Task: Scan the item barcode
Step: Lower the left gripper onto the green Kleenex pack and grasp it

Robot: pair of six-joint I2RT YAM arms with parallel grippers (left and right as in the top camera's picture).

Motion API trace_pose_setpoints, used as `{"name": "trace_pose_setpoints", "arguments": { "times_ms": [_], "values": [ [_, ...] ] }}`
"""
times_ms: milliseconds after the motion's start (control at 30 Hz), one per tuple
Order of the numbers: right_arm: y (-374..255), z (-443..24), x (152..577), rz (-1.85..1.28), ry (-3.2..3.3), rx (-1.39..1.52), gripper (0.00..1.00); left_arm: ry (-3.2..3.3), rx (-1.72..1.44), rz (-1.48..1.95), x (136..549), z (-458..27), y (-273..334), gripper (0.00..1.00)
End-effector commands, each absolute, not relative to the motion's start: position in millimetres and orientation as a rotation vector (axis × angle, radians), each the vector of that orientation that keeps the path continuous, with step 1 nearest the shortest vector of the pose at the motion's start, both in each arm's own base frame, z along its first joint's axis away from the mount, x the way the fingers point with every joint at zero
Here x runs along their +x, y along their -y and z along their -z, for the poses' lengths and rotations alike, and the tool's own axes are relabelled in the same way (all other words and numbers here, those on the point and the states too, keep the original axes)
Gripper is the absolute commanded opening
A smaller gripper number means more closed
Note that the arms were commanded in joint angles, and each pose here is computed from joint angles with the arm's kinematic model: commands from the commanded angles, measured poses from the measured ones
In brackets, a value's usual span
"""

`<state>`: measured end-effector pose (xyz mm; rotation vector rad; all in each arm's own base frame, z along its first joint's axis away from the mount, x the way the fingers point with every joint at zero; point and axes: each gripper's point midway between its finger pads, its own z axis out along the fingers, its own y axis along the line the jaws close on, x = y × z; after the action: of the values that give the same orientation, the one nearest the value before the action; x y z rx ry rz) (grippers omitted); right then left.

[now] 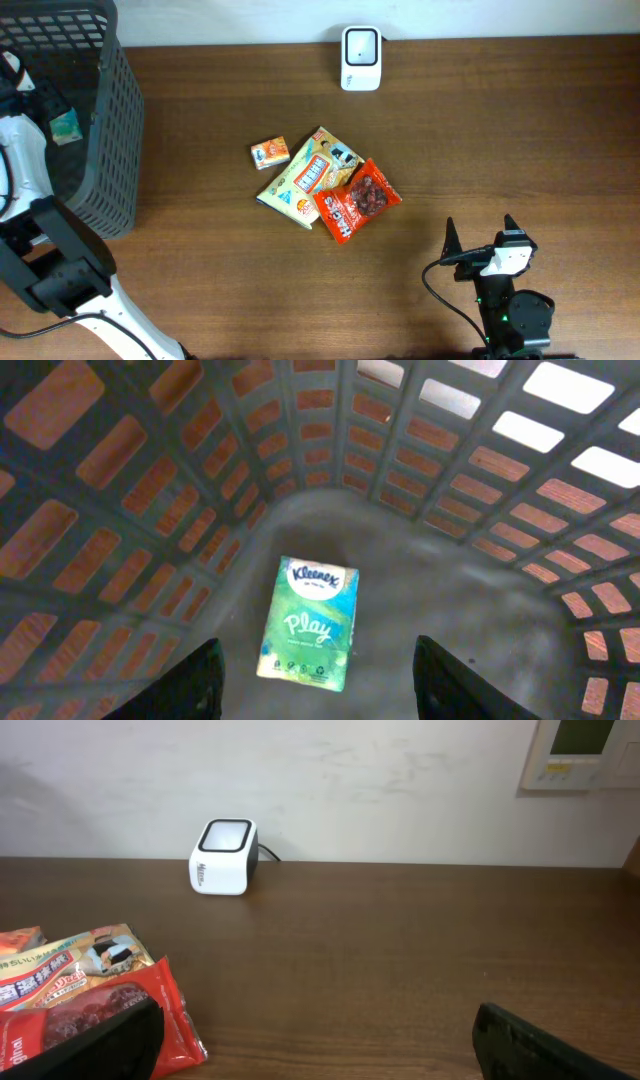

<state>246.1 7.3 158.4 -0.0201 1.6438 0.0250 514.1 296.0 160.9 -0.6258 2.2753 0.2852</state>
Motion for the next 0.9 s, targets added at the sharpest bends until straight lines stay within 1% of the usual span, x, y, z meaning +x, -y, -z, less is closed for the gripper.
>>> {"name": "trace_pose_setpoints", "arguments": {
  "times_ms": [0,200,267,467,600,733,867],
  "values": [
    [-7,-155,246,-0.030,-1.652,-0.011,0.98,-2.284,-0.597,-0.291,514,-156,-299,0.58],
    [-7,-155,246,-0.030,-1.652,-0.011,0.98,-2.345,-0.552,-0.301,517,-127,-300,0.59],
    [-7,-155,246,-0.030,-1.652,-0.011,0.98,-2.324,-0.549,-0.311,520,-129,-303,0.60],
    [-7,-155,246,-0.030,-1.652,-0.010,0.98,-2.224,-0.525,-0.333,536,-148,-311,0.68],
    [-7,-155,246,-0.030,-1.652,-0.011,0.98,-2.235,-0.513,-0.303,538,-140,-307,0.65],
    [-7,-155,246,-0.030,-1.652,-0.011,0.98,-2.286,-0.509,-0.289,538,-113,-306,0.63],
    [-7,-155,246,-0.030,-1.652,-0.011,0.98,-2.308,-0.503,-0.282,539,-99,-306,0.61]
  ]
}}
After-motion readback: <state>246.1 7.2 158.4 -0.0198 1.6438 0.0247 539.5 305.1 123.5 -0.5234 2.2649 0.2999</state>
